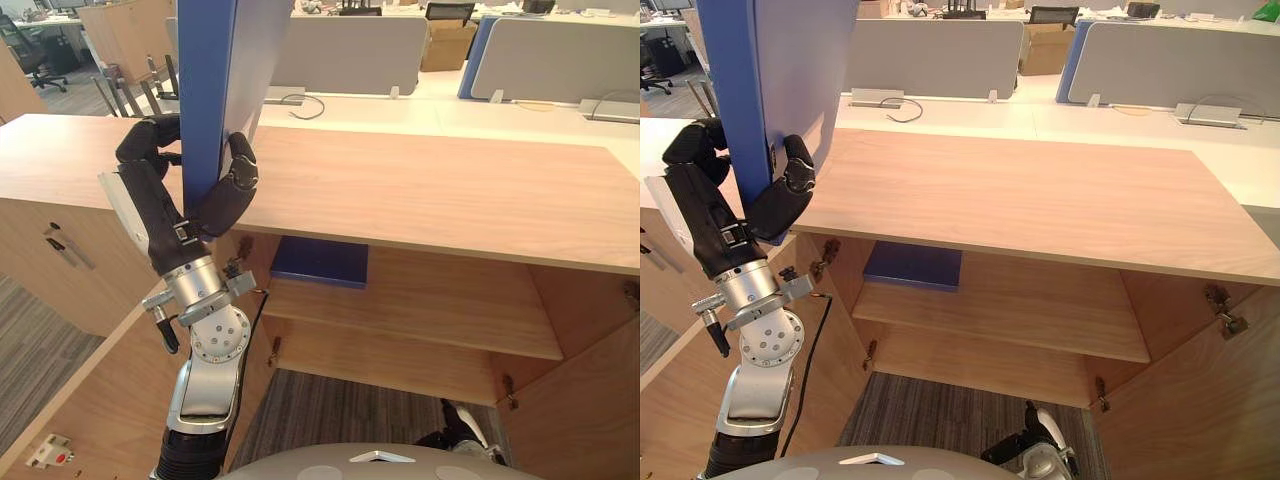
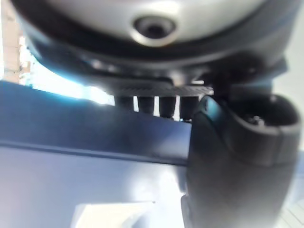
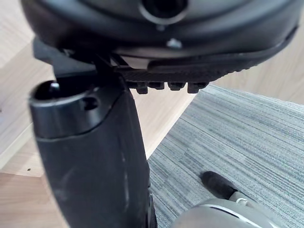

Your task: Walk over to the cabinet, pick up the folder, carry it to the office cabinet, place the folder inside the office cabinet, then close the office cabinet door

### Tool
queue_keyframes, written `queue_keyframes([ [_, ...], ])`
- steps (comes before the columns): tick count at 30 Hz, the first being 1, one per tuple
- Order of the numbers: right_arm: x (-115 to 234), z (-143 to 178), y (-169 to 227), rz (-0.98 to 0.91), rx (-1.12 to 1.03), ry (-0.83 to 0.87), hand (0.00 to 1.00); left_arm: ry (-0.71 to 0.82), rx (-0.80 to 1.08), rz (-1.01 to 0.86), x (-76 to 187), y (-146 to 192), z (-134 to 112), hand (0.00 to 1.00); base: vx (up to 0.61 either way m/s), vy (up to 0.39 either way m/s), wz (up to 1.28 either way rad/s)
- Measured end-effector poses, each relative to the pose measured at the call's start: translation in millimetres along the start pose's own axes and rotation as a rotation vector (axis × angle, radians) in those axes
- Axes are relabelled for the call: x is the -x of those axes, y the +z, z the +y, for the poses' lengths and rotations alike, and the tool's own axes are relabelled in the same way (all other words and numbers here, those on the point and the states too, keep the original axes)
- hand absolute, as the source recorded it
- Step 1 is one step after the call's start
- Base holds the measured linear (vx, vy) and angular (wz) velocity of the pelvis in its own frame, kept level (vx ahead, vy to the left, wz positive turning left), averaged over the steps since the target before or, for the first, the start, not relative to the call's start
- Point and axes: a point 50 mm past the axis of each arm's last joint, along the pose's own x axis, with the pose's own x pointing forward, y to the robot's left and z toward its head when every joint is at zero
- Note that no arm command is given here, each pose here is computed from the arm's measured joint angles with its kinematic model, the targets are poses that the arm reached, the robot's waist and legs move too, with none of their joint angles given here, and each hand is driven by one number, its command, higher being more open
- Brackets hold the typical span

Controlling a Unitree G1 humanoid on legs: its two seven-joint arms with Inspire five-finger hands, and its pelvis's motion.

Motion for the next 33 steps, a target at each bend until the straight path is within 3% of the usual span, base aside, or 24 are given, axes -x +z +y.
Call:
queue_keyframes([
  [9,4.7,-0.4,18.9,-0.114,-0.135,0.070,1.00,-0.135,0.644,0.234,0.9,-3.9,-7.2,0.00,0.00,-0.002,-0.02],
  [16,24.8,13.6,64.7,-0.354,-0.532,0.386,1.00,-0.245,0.951,0.246,-1.2,2.4,-7.8,0.00,-0.03,-0.016,-0.06],
  [20,37.3,-0.1,90.9,-0.519,-0.686,0.494,1.00,-0.282,1.024,0.199,-3.3,5.1,-4.7,0.00,-0.04,-0.001,-0.07],
  [33,68.7,-60.2,127.5,-0.894,-0.987,0.578,1.00,-0.260,1.071,0.176,-10.5,-7.2,10.9,0.00,0.00,-0.001,-0.09],
])
